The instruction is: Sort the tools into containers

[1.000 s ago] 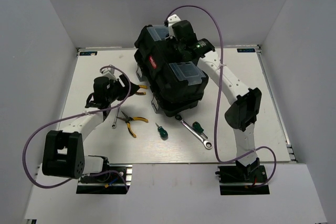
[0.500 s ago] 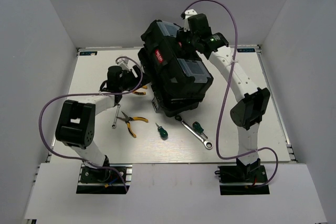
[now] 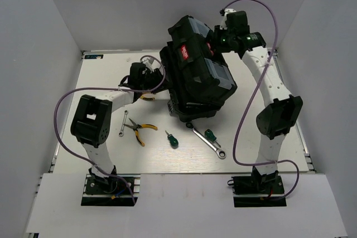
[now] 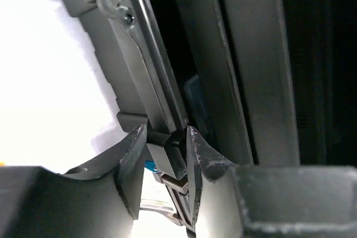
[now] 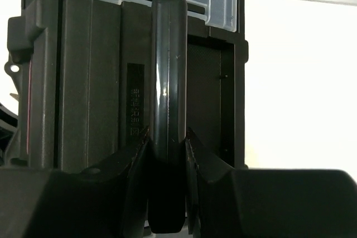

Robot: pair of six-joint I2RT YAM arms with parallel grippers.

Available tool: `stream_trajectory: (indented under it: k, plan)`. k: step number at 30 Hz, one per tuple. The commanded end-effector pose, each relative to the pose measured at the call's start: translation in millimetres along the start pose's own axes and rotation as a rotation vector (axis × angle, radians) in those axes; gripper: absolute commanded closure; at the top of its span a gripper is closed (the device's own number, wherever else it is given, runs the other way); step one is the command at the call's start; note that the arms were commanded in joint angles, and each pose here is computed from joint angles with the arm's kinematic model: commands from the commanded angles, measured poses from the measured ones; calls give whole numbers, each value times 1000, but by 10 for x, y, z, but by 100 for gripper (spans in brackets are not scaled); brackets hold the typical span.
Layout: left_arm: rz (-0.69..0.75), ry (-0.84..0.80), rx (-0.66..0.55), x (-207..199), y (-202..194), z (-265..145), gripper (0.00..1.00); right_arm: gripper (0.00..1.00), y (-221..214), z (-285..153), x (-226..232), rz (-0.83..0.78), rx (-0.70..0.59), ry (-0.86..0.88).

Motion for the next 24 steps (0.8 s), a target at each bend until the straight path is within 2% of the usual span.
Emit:
stream_trajectory:
  k: [1,4,9,13,24]
  plan:
    - [29,91,17,102,83,36,68,100,966,-985,-511,55,-434,-123]
    - [47,112,26,85,170,86,72,100,784,-942,-695,82,-399,-129]
    - [76,158,27,114,275,149,72,100,518,-1019,-1097,142,-377,-196]
    - [71,188,50,207,259,235,72,100,297,-1025,-1364,119,-371,-269]
    - [73,209,67,331,244,284,72,100,-328,-939,-2248,62,-122,-572]
Point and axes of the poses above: each gripper's point midway between its finger pads, its own z axis out along the fingers, its own x axis along the line the jaws close on, y = z × x, the point moved 4 cm from there along -z, back along the fingers, and after that the axes turned 4 degrees about -z, right-handed, at the moved point
